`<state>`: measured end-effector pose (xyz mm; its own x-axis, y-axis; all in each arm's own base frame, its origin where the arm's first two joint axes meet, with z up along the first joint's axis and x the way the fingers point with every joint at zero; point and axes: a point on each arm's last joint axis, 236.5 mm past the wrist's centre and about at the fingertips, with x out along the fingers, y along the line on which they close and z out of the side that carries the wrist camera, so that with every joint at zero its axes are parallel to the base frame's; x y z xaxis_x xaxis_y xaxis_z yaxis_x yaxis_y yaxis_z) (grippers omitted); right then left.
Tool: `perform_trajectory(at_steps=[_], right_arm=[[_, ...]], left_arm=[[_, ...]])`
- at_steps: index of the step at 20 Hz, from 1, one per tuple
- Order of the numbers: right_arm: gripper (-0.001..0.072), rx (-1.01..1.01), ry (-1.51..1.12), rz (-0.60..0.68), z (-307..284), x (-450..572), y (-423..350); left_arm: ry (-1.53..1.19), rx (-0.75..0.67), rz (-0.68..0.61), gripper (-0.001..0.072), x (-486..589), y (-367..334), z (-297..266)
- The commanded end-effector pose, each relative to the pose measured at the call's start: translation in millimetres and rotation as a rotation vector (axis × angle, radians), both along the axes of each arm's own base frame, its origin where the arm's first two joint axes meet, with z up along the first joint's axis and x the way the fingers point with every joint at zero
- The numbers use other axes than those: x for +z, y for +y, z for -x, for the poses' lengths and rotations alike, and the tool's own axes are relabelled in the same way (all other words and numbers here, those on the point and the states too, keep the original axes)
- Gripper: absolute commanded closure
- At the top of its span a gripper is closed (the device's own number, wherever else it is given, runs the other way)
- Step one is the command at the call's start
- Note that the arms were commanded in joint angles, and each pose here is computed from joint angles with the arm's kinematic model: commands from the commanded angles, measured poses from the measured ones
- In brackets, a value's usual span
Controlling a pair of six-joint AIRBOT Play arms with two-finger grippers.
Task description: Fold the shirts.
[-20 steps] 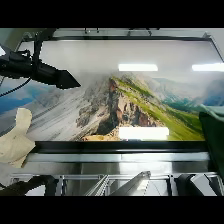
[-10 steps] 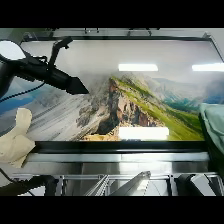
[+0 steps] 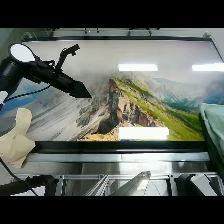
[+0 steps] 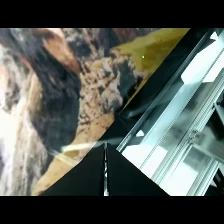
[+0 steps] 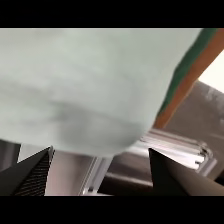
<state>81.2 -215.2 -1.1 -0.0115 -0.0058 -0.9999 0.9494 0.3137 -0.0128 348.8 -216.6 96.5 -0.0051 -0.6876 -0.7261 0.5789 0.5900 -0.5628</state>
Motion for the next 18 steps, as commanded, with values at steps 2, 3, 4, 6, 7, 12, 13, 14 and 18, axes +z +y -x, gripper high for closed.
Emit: perform_trajectory(at_steps=[2, 3, 4, 6, 7, 12, 13, 14, 18], right_arm=[[0.0058, -0.087, 0.022, -0.144, 3, 39, 33], [0.0059, -0.097, -0.012, -0.158, -5, 46, 36], [0.0143, -0.103, -0.102, -0.189, -27, 51, 42], [0.0696, -0.072, -0.365, -0.275, -88, 68, 58], [0.0698, -0.037, -0.49, -0.304, -118, 82, 66], [0.0699, 0.318, -0.992, -0.252, -239, 168, 130], [0.0699, 0.419, -1.003, -0.225, -247, 173, 153], [0.0699, 0.536, -0.997, -0.214, -253, 173, 183], [0.07, 0.932, -0.947, -0.244, -242, 149, 308]], left_arm=[[-0.106, 0.065, 0.151, 0.0702, 51, 10, -13], [-0.133, 0.085, 0.173, 0.0701, 62, 17, -16], [-0.156, 0.114, 0.174, 0.0702, 70, 27, -18], [-0.196, 0.167, 0.17, 0.0702, 84, 48, -20], [-0.212, 0.196, 0.168, 0.0702, 93, 60, -19], [-0.274, 0.368, 0.155, 0.0701, 137, 112, 0], [-0.259, 0.383, 0.153, 0.0701, 140, 116, 9], [-0.24, 0.404, 0.155, 0.0687, 138, 117, 18], [-0.089, 0.423, 0.164, 0.0684, 78, 103, 69]])
